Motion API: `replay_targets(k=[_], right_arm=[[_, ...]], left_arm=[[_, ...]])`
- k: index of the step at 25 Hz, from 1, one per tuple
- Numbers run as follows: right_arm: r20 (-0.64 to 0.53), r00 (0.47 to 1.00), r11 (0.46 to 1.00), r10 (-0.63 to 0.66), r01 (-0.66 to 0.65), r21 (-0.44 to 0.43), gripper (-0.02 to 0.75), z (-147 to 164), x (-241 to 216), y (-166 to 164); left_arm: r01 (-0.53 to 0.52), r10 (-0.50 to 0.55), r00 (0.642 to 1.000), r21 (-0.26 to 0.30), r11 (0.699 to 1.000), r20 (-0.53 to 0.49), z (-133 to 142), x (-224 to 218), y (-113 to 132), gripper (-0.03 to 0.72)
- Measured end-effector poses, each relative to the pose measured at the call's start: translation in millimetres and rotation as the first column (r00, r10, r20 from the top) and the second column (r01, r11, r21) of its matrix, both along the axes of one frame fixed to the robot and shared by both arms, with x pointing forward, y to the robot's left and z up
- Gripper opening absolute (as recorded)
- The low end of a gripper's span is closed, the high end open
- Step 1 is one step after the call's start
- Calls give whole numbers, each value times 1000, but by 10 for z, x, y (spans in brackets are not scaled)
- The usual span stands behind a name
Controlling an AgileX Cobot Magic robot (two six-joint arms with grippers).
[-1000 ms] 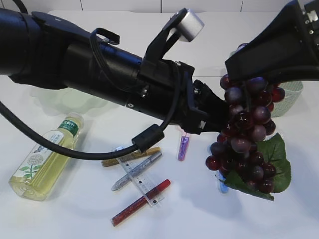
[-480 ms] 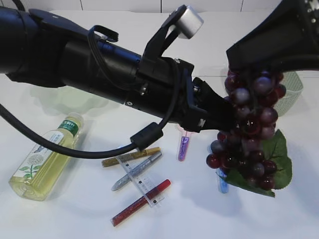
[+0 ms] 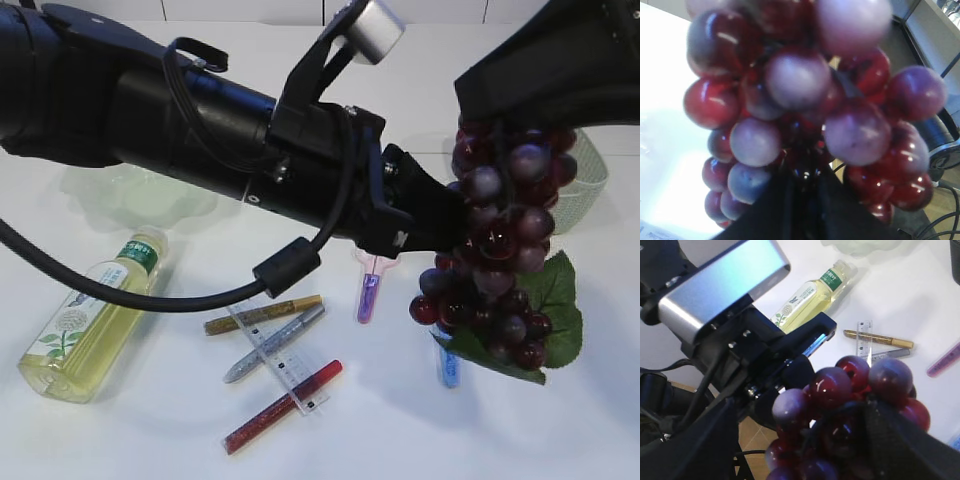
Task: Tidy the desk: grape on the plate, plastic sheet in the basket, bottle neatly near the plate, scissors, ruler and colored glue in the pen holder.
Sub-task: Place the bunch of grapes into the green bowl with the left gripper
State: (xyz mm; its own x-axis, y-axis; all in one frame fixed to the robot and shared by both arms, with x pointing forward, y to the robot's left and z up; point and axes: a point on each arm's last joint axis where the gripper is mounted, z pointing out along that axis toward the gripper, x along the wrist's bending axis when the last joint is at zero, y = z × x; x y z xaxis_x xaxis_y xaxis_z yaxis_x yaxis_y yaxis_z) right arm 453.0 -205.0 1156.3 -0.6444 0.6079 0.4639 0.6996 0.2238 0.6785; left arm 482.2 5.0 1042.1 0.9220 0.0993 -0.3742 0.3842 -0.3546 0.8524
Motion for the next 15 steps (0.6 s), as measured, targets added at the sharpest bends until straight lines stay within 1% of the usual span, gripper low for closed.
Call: replay_targets(k=[4, 8, 15], right_arm=[[12, 1000, 1000, 14, -14, 18, 597, 81, -10, 12], [12, 1000, 1000, 19, -20, 20, 598, 92, -16, 14], [19, 1000, 1000, 23, -23, 20, 598, 121, -19, 15]], left_arm=[[-18, 18, 1000, 7, 1000, 9, -6, 18, 2, 43], [-29, 29, 999, 14, 999, 17, -13, 34, 9, 42], [-69, 68, 998, 14, 998, 17, -13, 148, 108, 42]])
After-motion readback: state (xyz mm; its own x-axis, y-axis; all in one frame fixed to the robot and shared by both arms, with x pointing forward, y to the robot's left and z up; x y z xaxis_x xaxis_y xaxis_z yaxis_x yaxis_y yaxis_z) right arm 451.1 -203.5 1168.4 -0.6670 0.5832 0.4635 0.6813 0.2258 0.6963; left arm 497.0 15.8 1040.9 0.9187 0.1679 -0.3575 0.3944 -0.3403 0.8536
